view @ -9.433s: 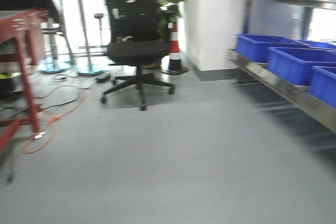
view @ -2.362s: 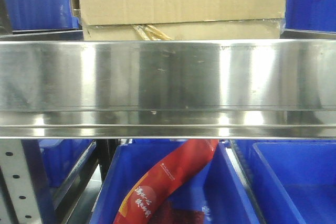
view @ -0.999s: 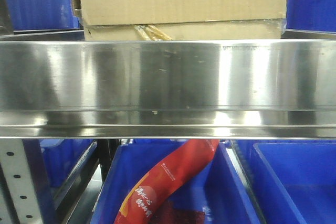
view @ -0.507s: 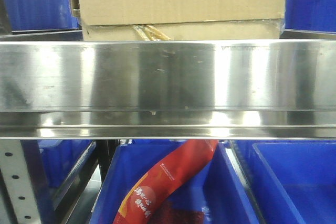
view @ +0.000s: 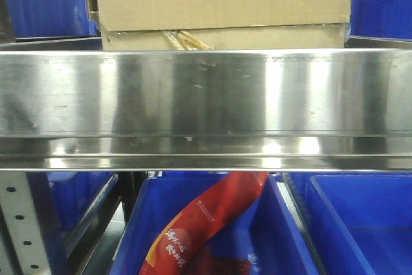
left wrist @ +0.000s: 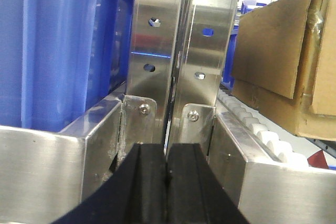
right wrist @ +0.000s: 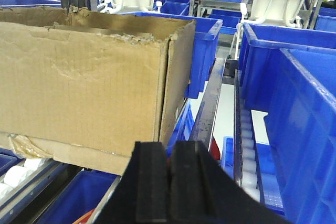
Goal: Stack two boxes on right shelf middle
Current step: 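Open both grippers and withdraw them from the boxes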
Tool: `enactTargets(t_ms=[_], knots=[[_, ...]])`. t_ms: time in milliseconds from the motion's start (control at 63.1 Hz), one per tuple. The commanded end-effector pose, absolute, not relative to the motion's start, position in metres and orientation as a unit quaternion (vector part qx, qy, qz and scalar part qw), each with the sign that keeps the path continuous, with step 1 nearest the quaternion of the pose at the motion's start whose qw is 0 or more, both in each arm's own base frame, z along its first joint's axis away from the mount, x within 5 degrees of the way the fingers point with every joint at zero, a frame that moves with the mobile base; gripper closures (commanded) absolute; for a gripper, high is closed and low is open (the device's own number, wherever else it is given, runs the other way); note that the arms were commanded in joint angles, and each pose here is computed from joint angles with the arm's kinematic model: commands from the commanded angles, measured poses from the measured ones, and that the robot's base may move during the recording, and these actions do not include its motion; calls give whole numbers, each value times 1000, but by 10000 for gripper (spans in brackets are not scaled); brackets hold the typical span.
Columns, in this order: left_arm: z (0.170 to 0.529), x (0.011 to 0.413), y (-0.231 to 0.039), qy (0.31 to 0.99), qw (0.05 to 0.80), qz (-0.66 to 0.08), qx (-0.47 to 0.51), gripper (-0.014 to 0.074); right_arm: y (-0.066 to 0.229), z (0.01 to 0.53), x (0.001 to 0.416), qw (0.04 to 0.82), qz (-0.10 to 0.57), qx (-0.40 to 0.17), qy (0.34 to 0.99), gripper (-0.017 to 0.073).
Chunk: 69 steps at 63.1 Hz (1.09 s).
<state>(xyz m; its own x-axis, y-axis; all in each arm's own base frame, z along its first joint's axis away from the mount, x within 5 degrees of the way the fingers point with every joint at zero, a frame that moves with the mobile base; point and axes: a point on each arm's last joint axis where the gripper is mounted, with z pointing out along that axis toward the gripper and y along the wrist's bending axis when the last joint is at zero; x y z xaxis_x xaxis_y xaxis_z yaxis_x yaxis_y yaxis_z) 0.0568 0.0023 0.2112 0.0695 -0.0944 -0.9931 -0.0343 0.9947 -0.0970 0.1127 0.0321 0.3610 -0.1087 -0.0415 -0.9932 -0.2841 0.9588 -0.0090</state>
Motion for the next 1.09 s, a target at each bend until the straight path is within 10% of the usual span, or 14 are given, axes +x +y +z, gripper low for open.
enactTargets(t_ms=[0,1078], knots=[[214,56,2,671,740,-25,-46,704,31,363,112,670,84,-112,729,713],[214,56,2,670,741,-25,-46,704,1,206,56,709,18,5,705,713]])
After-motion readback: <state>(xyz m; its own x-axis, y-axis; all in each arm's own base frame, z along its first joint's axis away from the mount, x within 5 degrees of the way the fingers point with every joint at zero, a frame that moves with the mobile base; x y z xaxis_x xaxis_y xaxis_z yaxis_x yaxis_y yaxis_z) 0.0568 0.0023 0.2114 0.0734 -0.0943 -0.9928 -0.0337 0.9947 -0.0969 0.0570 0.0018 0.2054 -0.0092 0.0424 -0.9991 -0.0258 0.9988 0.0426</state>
